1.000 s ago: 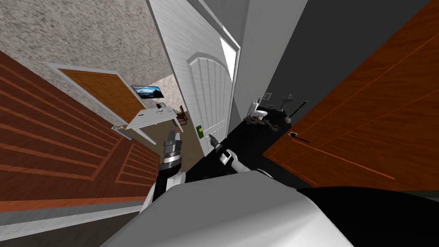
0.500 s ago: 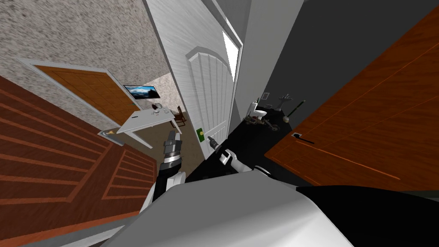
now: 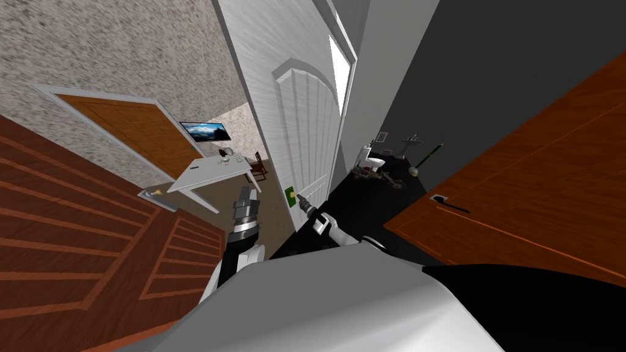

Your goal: Push the door open

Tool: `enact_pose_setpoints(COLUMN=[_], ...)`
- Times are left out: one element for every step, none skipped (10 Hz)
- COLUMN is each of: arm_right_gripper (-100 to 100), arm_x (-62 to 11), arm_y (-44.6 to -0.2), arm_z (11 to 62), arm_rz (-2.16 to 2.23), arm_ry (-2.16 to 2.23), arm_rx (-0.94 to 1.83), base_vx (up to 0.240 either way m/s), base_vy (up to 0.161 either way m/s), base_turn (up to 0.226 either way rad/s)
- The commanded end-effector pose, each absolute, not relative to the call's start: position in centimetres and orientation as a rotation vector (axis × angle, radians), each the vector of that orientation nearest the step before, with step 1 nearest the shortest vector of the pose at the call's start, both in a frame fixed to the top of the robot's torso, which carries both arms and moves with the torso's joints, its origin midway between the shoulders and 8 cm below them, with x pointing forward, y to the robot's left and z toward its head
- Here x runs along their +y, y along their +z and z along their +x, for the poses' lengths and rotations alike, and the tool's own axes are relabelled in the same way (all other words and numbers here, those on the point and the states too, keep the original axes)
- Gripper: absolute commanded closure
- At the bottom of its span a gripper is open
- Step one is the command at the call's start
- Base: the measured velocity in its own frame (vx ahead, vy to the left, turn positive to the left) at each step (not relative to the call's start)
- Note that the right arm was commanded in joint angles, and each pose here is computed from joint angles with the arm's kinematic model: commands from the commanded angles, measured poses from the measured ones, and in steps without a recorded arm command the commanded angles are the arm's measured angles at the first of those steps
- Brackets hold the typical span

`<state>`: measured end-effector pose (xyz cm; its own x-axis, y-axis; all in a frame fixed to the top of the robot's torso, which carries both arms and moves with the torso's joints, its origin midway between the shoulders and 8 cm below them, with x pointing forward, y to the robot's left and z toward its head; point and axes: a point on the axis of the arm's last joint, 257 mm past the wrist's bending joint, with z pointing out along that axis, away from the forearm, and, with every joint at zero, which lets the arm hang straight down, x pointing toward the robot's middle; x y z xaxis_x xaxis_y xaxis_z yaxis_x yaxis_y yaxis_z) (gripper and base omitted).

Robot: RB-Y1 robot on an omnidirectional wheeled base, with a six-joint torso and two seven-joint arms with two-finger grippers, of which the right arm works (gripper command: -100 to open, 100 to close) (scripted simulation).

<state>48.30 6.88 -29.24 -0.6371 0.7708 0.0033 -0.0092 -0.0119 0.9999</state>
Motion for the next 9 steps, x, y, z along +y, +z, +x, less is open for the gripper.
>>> enact_pose_setpoints(arm_right_gripper=[-100, -100, -100, -100, -100, 100, 100, 100, 100], arm_x=[6.73, 6.65, 6.60, 6.57, 6.60, 6.60, 6.60, 6.60, 6.60], arm_y=[-29.38, -29.47, -29.55, -29.60, -29.54, -29.54, -29.54, -29.54, -29.54], arm_z=[48.49, 48.60, 48.69, 48.74, 48.71, 48.71, 48.71, 48.71, 48.71], arm_rz=[0.801, 0.805, 0.809, 0.811, 0.810, 0.810, 0.810, 0.810, 0.810], arm_ry=[1.704, 1.700, 1.697, 1.696, 1.697, 1.697, 1.697, 1.697, 1.697], arm_rx=[1.679, 1.677, 1.675, 1.674, 1.675, 1.675, 1.675, 1.675, 1.675], base_vx=[0.167, 0.173, 0.178, 0.156, 0.065, -0.006, -0.021, -0.009, 0.000], base_vy=[0.132, 0.150, 0.149, 0.137, 0.060, -0.006, -0.022, -0.014, 0.000], base_turn=[0.044, 0.049, 0.036, 0.034, 0.000, -0.005, 0.016, 0.019, 0.000])
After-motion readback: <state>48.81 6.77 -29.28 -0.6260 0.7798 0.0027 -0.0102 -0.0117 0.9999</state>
